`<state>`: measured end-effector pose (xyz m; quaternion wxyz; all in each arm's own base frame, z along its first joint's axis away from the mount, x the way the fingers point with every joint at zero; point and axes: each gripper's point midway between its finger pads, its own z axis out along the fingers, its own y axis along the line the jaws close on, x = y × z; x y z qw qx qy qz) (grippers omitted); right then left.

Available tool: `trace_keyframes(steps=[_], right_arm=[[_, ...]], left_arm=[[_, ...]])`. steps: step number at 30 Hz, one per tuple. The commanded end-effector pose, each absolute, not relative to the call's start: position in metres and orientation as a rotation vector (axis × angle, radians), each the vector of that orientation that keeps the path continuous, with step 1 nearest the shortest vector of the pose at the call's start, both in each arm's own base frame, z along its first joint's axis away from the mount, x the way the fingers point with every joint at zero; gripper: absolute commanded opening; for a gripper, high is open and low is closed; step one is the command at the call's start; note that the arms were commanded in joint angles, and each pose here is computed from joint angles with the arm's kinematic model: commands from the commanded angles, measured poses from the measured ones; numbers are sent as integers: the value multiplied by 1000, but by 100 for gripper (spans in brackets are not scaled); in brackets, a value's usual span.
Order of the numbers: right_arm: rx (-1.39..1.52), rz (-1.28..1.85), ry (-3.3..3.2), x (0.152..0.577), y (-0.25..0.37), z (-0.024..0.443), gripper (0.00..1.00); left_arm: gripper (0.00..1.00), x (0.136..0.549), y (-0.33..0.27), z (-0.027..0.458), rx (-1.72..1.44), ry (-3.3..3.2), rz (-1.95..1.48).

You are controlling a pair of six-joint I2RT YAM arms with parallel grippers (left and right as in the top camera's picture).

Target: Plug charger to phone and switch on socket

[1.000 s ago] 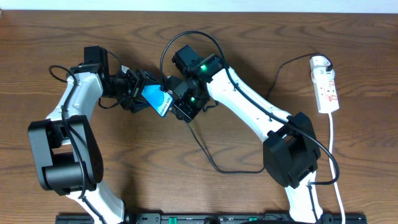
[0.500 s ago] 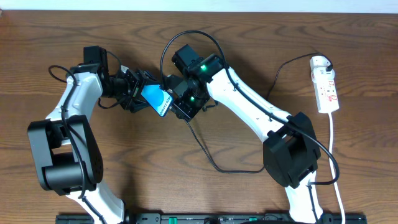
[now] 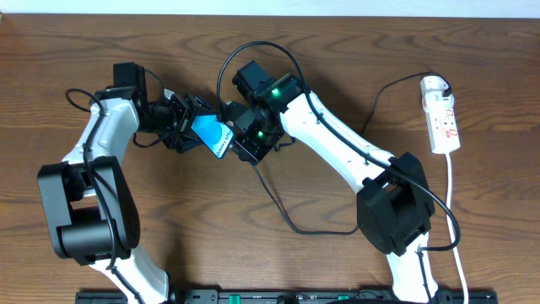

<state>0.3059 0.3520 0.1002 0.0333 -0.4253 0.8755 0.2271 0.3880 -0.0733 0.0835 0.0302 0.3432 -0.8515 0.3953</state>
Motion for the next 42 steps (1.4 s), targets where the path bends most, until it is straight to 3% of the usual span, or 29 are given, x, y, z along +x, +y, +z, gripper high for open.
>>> trace_keyframes(steps=[1,27,42], right_arm=[[-1294,698,2690,308,358,102,1],[-1281,648,2714,308,354,99,1],[-805,615,2854,363,313,100,1]], left_arm=[[55,390,-76,95,1023,-2638,1266],[55,390,-76,95,1023,-2640,1265],[55,390,-63,83,1129,-2674,1129]])
